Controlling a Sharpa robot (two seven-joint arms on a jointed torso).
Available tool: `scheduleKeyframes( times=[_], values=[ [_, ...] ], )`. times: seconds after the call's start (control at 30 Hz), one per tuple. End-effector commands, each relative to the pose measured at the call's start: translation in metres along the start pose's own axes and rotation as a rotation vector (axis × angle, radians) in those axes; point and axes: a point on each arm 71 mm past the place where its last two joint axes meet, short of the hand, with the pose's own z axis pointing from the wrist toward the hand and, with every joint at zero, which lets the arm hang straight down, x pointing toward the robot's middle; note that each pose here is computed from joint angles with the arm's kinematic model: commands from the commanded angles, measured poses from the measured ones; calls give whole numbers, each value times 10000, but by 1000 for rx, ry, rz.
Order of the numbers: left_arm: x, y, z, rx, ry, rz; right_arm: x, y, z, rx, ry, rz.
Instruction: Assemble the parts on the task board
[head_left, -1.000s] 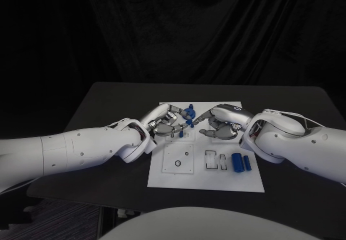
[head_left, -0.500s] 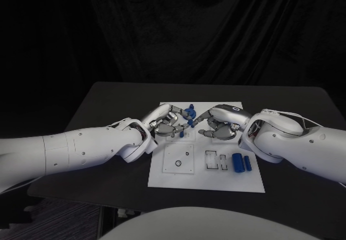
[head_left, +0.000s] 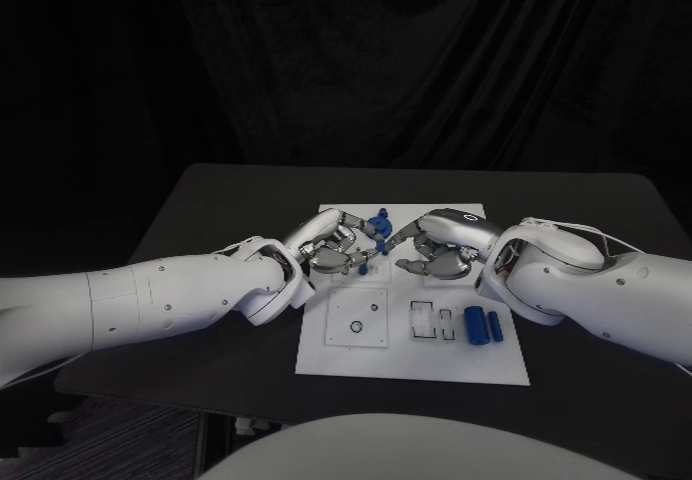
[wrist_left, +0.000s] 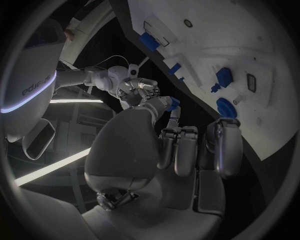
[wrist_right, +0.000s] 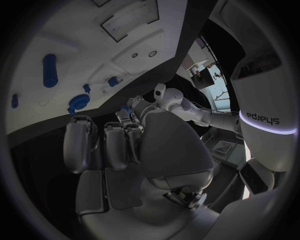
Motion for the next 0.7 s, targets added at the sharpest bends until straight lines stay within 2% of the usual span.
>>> scheduleKeyframes(
  times=[0.03, 0.7],
  values=[
    [46, -21, 3, 15, 29, 9, 12, 1, 7, 6, 6, 2],
    [51, -10, 4, 14, 35, 15, 25, 4, 14, 13, 23, 4]
  ],
)
